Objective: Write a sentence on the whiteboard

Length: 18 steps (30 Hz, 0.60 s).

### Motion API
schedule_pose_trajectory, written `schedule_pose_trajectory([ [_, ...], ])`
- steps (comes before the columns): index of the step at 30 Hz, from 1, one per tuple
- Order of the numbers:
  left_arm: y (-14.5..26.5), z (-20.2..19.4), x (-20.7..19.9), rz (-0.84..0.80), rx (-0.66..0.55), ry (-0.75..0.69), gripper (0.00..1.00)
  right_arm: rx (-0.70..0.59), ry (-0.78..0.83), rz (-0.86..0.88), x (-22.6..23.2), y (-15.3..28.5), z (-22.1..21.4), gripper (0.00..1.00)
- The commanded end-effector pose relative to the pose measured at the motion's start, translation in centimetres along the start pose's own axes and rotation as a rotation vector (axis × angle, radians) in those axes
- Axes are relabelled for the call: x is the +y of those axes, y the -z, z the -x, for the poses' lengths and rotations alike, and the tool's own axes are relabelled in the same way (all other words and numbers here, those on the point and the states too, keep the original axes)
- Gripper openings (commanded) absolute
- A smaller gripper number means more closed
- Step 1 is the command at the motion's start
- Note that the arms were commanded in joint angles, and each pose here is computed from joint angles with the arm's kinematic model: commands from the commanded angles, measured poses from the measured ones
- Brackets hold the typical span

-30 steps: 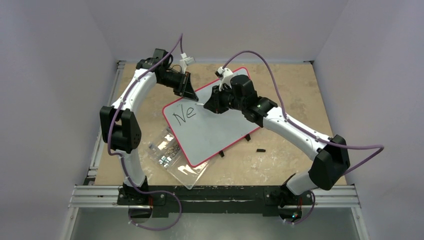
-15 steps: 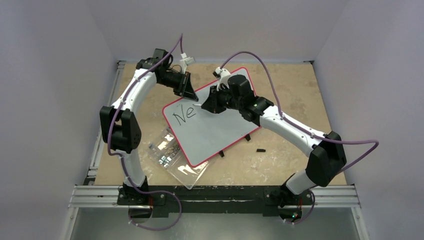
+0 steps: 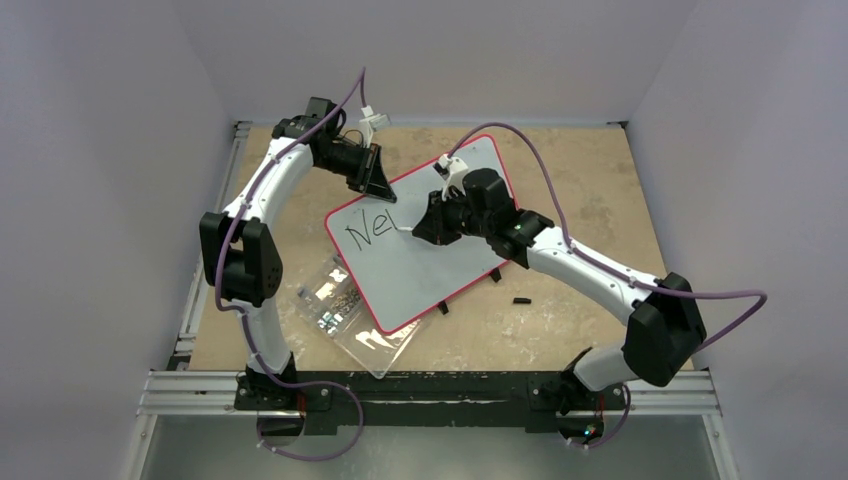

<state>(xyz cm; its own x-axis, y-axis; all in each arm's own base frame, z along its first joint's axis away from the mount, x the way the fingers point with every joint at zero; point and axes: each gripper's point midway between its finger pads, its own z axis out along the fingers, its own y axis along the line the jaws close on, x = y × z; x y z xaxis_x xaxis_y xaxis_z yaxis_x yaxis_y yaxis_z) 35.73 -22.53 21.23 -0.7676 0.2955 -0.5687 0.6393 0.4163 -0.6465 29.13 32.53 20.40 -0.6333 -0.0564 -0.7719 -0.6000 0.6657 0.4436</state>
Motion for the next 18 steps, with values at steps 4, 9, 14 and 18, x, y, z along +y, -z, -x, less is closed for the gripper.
schedule_pose_trajectory([
  [4,-0.2,-0.9,-1.0,0.038,0.051,-0.087,0.0,-0.078,0.001,-0.077,-1.1,-0.1,3.6,0.0],
  [9,-0.2,-0.9,-1.0,0.038,0.05,-0.088,0.0,-0.113,0.003,-0.077,-0.7,-0.1,6.0,0.0],
  [14,-0.2,-0.9,-1.1,0.037,0.05,-0.086,0.0,-0.116,0.006,-0.079,-0.7,-0.5,6.6,0.0],
  [18,-0.2,-0.9,-1.1,0.038,0.048,-0.091,0.0,-0.101,-0.002,-0.084,-1.2,-0.5,5.6,0.0],
])
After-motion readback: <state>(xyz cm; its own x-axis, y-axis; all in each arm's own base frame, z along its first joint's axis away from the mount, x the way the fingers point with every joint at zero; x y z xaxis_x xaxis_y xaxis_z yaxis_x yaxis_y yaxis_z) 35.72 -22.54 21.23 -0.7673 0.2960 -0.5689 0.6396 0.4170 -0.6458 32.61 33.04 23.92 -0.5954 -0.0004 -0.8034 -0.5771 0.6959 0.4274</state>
